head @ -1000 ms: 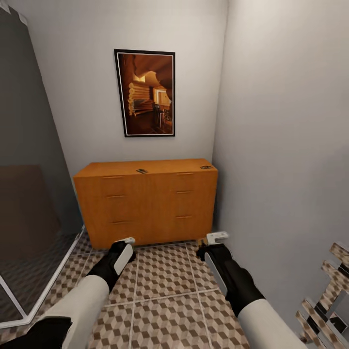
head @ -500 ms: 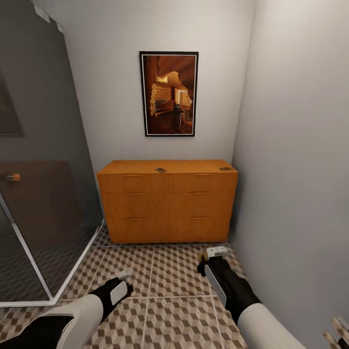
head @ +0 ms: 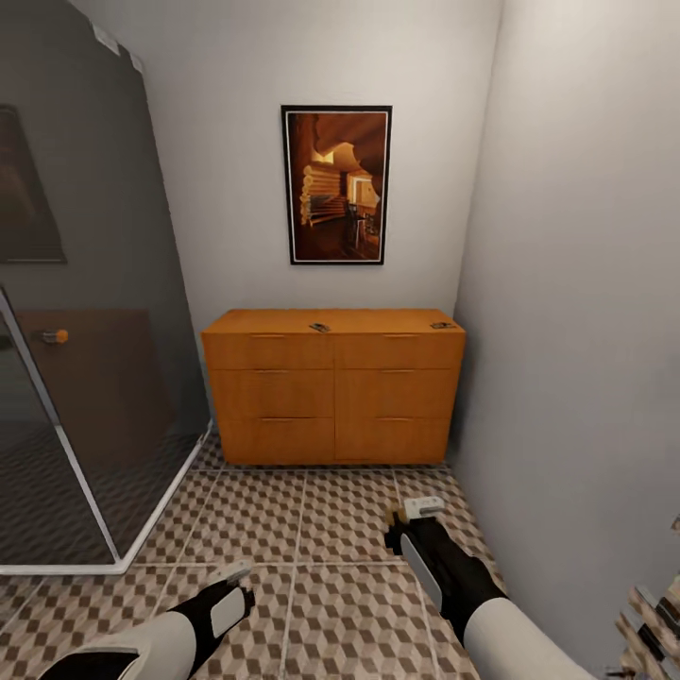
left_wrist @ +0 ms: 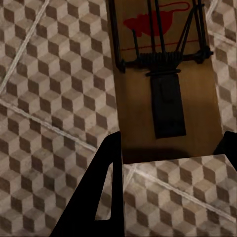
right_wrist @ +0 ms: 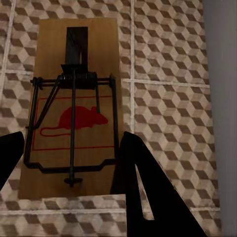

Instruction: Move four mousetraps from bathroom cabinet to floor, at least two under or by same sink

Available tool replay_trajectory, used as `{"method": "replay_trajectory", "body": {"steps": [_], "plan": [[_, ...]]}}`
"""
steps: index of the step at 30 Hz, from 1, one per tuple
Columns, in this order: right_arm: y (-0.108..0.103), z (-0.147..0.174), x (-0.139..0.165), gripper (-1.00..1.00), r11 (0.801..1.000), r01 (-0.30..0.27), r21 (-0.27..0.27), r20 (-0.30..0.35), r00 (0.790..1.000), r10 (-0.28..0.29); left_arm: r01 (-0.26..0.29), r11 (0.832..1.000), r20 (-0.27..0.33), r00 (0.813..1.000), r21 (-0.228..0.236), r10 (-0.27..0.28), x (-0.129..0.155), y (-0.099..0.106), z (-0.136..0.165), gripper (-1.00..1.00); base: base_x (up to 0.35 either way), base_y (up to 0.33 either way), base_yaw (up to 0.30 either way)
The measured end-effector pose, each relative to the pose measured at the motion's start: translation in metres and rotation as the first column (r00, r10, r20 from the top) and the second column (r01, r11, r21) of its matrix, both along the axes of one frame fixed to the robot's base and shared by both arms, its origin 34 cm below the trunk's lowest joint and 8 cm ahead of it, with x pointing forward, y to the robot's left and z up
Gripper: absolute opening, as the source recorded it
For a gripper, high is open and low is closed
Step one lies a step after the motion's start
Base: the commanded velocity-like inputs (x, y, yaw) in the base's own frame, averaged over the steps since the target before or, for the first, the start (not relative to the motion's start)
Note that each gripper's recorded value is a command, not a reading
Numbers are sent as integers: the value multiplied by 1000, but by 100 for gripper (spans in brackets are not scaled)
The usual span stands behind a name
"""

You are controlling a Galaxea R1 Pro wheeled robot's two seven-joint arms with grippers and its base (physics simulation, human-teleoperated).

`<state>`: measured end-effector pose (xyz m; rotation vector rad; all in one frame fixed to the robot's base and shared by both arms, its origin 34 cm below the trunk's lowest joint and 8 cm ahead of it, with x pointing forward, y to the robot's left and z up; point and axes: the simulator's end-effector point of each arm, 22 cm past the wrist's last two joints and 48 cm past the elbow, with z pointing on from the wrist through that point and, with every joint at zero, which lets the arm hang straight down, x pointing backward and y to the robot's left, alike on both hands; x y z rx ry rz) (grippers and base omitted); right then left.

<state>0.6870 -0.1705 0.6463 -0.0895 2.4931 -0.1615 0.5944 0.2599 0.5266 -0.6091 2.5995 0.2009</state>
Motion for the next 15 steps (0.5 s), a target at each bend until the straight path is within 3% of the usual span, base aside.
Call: {"method": "replay_trajectory", "body": {"steps": [11,15], "plan": [[7,-33,-22,-100,999,-41,26,-78,996,43,3,1000,1,1000,-1,-3,0,-1,0,-100,-348,0,4],[2,-47,-25,-100,999,-29,25,-50,998,31,3,1000,1,1000,-1,-3,0,0,0,-100,-348,0,195]]}}
